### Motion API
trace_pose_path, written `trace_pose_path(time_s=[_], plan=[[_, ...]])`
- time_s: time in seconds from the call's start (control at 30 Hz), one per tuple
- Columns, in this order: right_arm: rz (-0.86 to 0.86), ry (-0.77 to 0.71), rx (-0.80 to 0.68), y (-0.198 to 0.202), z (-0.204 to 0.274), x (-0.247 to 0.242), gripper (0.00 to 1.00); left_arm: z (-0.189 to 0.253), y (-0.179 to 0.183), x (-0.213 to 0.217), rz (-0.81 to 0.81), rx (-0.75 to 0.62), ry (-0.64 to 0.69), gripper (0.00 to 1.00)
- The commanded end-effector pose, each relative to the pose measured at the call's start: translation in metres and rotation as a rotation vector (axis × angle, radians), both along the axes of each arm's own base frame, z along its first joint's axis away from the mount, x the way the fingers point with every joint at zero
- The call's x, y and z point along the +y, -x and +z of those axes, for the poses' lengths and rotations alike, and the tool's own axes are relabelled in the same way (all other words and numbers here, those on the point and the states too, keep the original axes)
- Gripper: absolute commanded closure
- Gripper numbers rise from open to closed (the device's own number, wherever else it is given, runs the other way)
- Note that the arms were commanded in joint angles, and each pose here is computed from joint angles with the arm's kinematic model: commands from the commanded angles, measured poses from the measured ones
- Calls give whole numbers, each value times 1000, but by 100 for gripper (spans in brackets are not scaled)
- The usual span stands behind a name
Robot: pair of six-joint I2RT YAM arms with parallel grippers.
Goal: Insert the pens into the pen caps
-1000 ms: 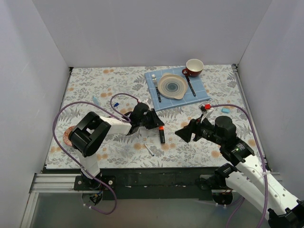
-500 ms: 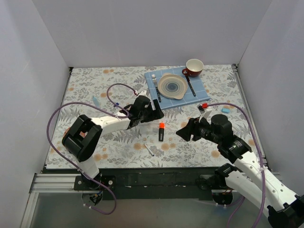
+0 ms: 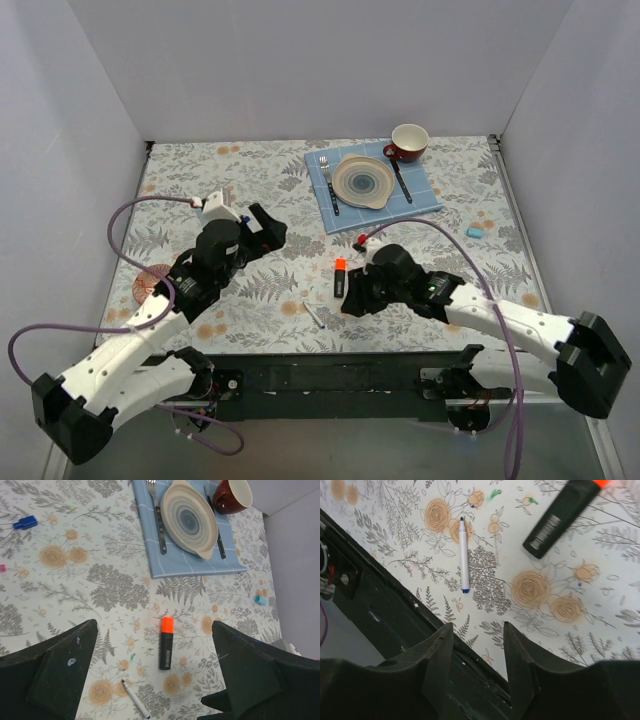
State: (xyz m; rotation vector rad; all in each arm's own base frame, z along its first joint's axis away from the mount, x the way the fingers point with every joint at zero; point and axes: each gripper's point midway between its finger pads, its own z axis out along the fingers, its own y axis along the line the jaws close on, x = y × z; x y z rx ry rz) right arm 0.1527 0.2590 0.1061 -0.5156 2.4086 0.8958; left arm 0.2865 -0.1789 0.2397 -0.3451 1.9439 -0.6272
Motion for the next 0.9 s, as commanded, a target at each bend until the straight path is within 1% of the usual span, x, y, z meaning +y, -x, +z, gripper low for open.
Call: trace_pose_path(time_s=[0.0, 0.13, 0.17, 0.23, 0.27, 0.43, 0.63, 0.73, 0.83, 0.87], plan=[[29, 26, -73, -8, 8, 48, 49, -29, 27, 45, 94, 44, -105, 2], [48, 129, -107, -11, -10, 69, 49, -37, 44, 69, 142, 33, -126, 2], [65, 171, -100, -9, -22, 71, 49, -35, 47, 72, 152, 28, -110, 2], [68, 190, -110, -13, -22, 79, 50, -19, 52, 72, 133, -15, -76, 2], [73, 223, -108, -12, -30, 80, 50, -18, 53, 74, 140, -25, -72, 2], [132, 266, -112, -3, -44, 98, 50, -9, 59, 85, 179, -66, -30, 2], [138, 363, -97, 2, -66, 96, 51, -6, 62, 86, 180, -71, -4, 2], [130, 414, -113, 0, -77, 91, 53, -5, 64, 84, 168, -73, 12, 2], [123, 478, -115, 0, -89, 80, 60, -6, 66, 78, 130, -77, 19, 2], [109, 495, -130, -3, -90, 77, 66, -9, 67, 77, 127, -67, 19, 3]])
